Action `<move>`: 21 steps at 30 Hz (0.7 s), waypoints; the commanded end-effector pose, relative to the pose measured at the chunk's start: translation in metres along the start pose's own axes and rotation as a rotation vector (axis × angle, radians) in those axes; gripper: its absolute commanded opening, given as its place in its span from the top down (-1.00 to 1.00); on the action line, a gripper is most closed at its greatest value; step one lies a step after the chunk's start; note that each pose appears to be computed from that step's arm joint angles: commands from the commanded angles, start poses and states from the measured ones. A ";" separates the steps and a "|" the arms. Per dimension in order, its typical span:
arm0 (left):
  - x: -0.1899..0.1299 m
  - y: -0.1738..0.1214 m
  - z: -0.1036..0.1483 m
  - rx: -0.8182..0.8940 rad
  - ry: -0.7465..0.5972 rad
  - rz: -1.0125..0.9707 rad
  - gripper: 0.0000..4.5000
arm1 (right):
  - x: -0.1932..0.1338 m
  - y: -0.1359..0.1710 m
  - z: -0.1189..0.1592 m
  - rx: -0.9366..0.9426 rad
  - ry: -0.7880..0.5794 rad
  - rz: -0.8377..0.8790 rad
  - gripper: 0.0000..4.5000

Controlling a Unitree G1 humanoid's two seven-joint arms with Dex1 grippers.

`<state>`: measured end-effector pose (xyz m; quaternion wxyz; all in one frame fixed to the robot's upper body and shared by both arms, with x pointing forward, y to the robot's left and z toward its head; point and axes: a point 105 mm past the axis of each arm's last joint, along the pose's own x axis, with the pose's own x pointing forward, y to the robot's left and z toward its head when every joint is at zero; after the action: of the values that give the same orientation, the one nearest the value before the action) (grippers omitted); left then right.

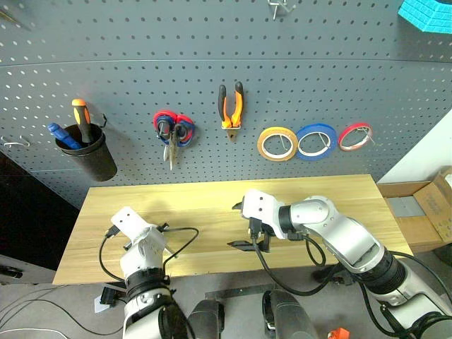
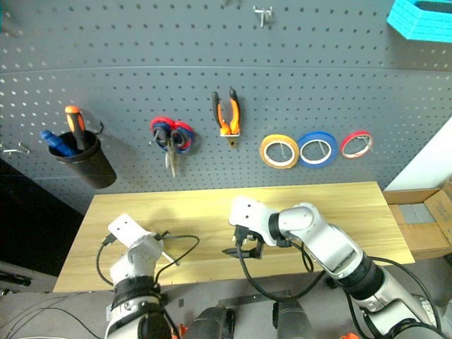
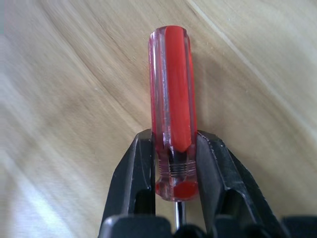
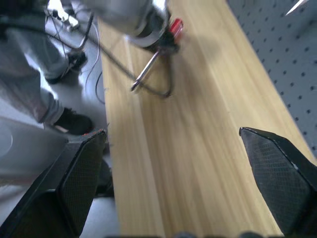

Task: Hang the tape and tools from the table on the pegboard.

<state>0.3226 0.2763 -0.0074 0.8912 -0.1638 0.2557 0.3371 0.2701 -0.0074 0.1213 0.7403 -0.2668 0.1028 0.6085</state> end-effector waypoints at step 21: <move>-0.201 -0.054 0.205 0.334 -1.275 -0.407 0.65 | -0.027 -0.006 0.100 -0.203 -0.375 0.094 -1.00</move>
<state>0.3123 0.2216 0.2529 0.9421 0.1620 -0.2601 0.1361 0.2539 0.0191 0.1959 0.6887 -0.2229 -0.0381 0.6889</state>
